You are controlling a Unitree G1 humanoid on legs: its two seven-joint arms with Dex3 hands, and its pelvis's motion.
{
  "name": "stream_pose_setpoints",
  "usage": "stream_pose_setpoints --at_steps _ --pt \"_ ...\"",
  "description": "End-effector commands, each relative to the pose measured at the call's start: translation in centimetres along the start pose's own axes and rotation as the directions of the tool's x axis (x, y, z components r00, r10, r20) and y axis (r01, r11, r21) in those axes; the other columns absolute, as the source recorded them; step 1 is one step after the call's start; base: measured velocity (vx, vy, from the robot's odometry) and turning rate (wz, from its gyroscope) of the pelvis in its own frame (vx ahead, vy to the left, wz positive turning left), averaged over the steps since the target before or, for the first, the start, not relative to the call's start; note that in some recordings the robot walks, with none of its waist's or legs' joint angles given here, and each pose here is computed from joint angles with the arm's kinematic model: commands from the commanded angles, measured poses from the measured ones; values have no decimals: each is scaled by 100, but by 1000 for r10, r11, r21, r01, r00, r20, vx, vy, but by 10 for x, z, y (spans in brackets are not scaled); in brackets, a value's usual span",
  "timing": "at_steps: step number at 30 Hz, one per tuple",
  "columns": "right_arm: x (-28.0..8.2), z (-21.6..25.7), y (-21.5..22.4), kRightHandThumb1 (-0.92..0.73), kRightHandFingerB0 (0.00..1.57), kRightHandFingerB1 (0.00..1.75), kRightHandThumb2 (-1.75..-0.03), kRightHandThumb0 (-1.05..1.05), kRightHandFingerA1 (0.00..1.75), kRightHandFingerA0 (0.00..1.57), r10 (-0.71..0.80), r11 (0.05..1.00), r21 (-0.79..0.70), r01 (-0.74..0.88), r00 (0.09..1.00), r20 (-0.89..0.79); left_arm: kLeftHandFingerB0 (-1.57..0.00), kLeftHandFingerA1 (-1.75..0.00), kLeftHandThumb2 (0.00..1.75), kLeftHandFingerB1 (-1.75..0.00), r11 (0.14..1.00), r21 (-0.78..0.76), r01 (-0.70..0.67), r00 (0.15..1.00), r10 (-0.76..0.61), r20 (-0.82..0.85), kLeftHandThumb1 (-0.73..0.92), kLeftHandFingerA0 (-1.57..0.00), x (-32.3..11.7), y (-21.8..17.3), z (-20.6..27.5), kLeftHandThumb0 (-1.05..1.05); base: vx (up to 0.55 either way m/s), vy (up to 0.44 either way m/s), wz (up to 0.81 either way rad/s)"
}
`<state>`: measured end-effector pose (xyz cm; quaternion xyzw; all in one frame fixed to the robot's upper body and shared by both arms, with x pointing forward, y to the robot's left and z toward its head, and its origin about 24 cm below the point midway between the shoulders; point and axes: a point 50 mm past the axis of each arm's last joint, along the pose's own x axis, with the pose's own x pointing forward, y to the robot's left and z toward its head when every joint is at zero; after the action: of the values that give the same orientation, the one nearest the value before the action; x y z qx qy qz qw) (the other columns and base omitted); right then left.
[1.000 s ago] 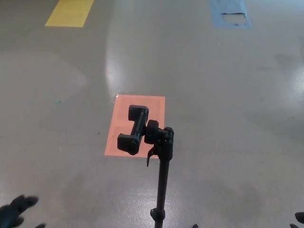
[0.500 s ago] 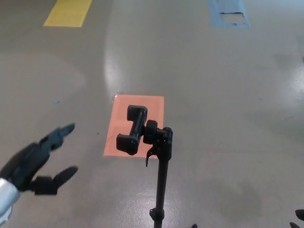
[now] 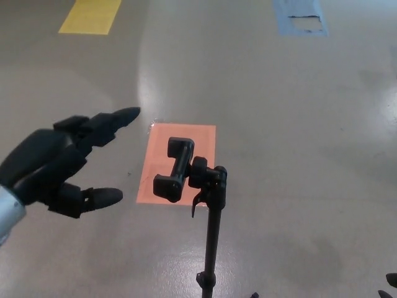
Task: The robot uses its left hand to grab the top of a phone stand kept on the floor and tilt it upwards to adjust its angle
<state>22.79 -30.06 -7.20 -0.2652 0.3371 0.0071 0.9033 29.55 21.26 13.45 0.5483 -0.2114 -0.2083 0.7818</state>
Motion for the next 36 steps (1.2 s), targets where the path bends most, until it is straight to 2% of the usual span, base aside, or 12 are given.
stream_pose_setpoints --at_steps 1,11,12,15,16,23,25,27,29,30,34,36 --pt "0 3 -13 -82 20 30 -65 -80 38 22 5 999 -37 -5 1000 -2 0 -42 92 -13 967 247 60 991 -89 104 58 -15 6 10 13 -81 0 0 0" --pt "1 6 -12 -80 20 30 -64 -78 37 21 28 999 -47 -28 1000 2 0 -30 61 -17 955 290 61 986 -103 131 69 -24 13 16 14 -81 0 0 0" --pt "1 6 -11 -80 21 30 -64 -77 37 21 28 999 -45 -28 1000 0 0 -43 92 -11 955 292 61 986 -104 133 59 -18 14 17 15 -85 0 0 0" --pt "2 5 -10 -81 21 30 -64 -78 37 21 33 998 -53 -33 999 -6 0 -30 61 -19 952 301 57 985 -102 137 70 -24 13 17 14 -79 0 0 0" --pt "1 5 -9 -80 21 30 -64 -77 37 22 36 998 -53 -37 999 -8 0 -43 92 -18 951 302 58 985 -104 138 56 -17 12 17 13 -79 0 0 0" --pt "-2 -3 -7 -79 22 29 -64 -75 36 24 47 997 -65 -48 999 -25 0 -43 94 -11 951 299 72 983 -118 139 61 -18 11 12 14 -87 0 0 0" --pt "0 0 -6 -79 21 29 -65 -76 37 24 51 996 -66 -52 998 -22 0 -30 62 -18 947 312 74 984 -120 132 72 -24 12 14 14 -81 0 0 0" --pt "1 2 -5 -79 21 29 -65 -76 37 25 54 996 -64 -55 998 -18 0 -43 93 -17 943 325 71 983 -121 137 58 -16 13 16 12 -80 0 0 0" --pt "1 3 -3 -79 21 28 -65 -75 36 24 56 997 -57 -57 998 -14 0 -30 62 -16 938 338 73 983 -125 136 74 -24 13 15 11 -81 0 0 0" --pt "2 3 -3 -79 21 28 -65 -75 36 23 56 997 -56 -56 998 -13 0 -44 95 -16 937 340 74 983 -127 135 60 -16 14 15 10 -81 0 0 0" --pt "2 4 -3 -78 21 29 -65 -74 37 22 57 997 -45 -57 998 -10 0 -30 63 -16 930 359 83 982 -138 131 75 -23 16 15 10 -81 0 0 0" --pt "2 5 -3 -78 21 30 -64 -74 36 22 56 997 -47 -56 998 -8 0 -41 96 -12 928 361 91 981 -145 127 62 -15 18 15 10 -86 0 0 0"
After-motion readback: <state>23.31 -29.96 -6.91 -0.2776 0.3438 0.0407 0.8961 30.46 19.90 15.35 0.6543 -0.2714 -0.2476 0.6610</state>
